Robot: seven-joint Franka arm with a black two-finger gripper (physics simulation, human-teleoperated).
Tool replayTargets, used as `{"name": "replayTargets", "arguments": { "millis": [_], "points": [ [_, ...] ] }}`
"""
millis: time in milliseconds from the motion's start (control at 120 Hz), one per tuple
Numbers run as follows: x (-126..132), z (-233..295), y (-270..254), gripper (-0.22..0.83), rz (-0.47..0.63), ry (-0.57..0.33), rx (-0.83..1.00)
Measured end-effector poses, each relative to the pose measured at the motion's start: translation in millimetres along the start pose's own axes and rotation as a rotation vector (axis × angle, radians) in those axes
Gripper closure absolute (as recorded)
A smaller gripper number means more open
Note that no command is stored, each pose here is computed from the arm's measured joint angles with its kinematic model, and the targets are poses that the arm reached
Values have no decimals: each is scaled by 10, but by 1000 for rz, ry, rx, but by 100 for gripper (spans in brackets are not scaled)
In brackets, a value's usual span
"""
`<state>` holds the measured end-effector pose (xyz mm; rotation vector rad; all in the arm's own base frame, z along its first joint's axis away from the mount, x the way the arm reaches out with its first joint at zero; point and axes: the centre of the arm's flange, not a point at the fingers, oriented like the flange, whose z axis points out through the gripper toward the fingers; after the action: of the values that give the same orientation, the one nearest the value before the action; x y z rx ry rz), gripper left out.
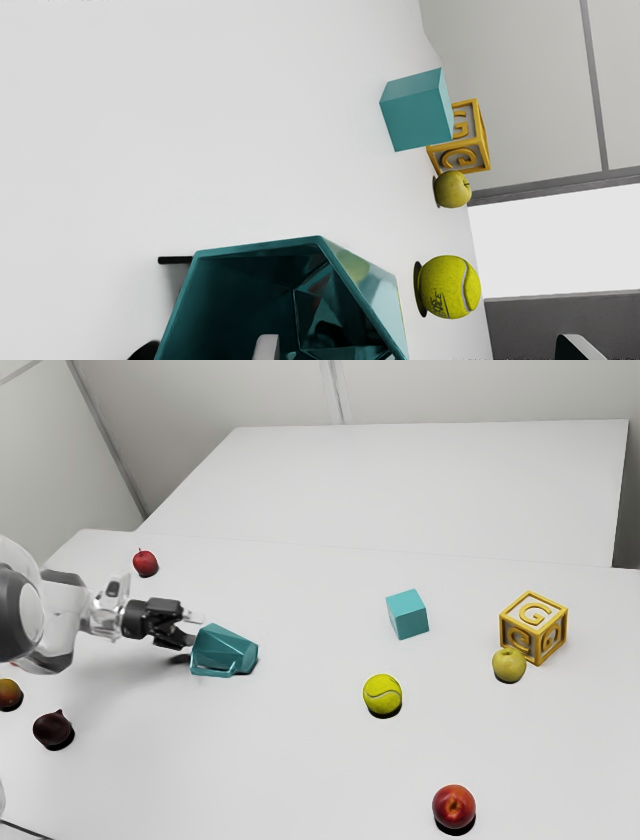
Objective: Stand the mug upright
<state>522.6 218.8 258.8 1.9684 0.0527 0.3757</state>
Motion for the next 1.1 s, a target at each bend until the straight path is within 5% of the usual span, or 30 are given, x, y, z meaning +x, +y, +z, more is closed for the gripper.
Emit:
{"name": "replayTargets", "arguments": {
  "millis": [200, 383, 525, 867, 1017, 1100],
  "points": [
    [-14, 156, -12, 3, 34, -12, -8],
    [-85, 181, -72, 46, 35, 4, -7],
    [-75, 173, -61, 64, 48, 11, -4],
    [60, 200, 191, 76, 111, 25, -23],
    [400, 276, 657, 78, 226, 5, -23],
    [751, 296, 1053, 78, 353, -78, 58]
  ]
}}
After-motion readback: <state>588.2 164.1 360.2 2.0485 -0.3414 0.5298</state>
